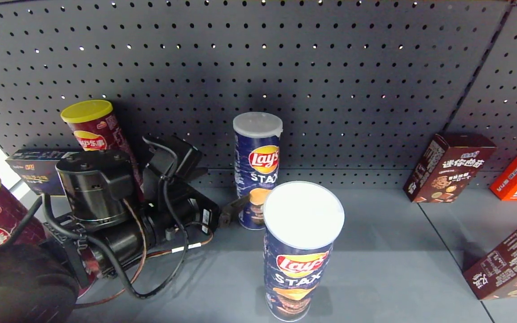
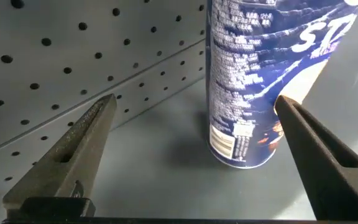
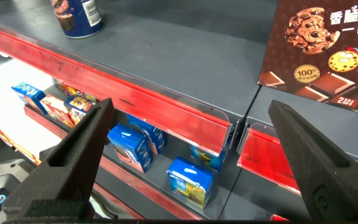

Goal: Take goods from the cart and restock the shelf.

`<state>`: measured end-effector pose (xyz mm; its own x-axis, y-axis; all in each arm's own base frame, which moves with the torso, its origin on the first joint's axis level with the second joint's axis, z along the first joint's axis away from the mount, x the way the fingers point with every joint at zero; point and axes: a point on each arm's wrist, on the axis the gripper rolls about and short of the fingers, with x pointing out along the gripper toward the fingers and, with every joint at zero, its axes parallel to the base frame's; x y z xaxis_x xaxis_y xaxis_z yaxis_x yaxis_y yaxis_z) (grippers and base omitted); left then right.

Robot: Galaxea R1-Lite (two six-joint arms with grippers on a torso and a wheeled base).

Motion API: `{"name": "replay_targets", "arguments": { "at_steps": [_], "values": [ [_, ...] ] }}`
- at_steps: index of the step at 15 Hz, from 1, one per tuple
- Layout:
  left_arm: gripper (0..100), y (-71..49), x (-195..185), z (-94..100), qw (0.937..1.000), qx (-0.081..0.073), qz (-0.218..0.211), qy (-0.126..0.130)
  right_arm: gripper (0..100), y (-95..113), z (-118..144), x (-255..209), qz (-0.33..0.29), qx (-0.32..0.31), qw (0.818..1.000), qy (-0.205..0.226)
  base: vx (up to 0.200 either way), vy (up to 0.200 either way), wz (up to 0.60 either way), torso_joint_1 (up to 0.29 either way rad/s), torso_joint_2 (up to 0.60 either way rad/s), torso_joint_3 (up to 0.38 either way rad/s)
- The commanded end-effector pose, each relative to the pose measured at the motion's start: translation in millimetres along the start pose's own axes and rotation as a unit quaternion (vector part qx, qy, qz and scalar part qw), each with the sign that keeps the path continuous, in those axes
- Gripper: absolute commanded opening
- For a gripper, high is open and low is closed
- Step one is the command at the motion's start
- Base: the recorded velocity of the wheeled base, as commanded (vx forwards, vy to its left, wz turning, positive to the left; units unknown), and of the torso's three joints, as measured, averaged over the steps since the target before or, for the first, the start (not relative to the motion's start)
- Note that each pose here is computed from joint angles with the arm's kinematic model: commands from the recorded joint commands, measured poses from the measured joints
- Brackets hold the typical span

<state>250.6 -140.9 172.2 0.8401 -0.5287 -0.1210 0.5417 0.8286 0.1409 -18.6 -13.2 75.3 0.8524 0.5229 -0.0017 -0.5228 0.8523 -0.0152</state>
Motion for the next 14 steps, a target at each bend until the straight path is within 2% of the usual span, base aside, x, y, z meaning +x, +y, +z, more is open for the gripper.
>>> {"name": "replay_targets", "arguments": {
  "at_steps": [1,3,5,9,11,12,14],
  "values": [
    [100,1.0,0.7,-0.6,1.0000,0.000,0.004,0.001,100,0.0,0.0,0.0,0.000,0.000,1.000,0.000,0.000,0.000,0.00,0.000,0.00,0.000],
    [100,0.9,-0.4,0.4,1.0000,0.001,0.009,0.000,100,0.0,0.0,0.0,0.000,0.000,1.000,0.000,0.000,0.000,0.00,0.000,0.00,0.000],
    [100,0.7,-5.4,4.1,0.9999,0.009,0.009,-0.007,100,0.0,0.0,0.0,0.000,0.000,1.000,0.000,0.000,0.000,0.00,0.000,0.00,0.000],
    [100,2.0,-7.5,4.7,0.9997,0.011,0.020,-0.006,100,0.0,0.0,0.0,0.000,0.000,1.000,0.000,0.000,0.000,0.00,0.000,0.00,0.000],
    [100,2.3,-8.5,5.7,0.9989,0.020,0.042,-0.004,100,0.0,0.0,0.0,0.000,0.000,1.000,0.000,0.000,0.000,0.00,0.000,0.00,0.000],
    [100,3.1,-9.0,5.4,0.9981,0.031,0.053,-0.001,100,0.0,0.0,0.0,0.000,0.000,1.000,0.000,0.000,0.000,0.00,0.000,0.00,0.000],
    [100,3.4,-8.7,4.9,0.9976,0.034,0.060,0.002,100,0.0,0.0,0.0,0.000,0.000,1.000,0.000,0.000,0.000,0.00,0.000,0.00,0.000]
  ]
}}
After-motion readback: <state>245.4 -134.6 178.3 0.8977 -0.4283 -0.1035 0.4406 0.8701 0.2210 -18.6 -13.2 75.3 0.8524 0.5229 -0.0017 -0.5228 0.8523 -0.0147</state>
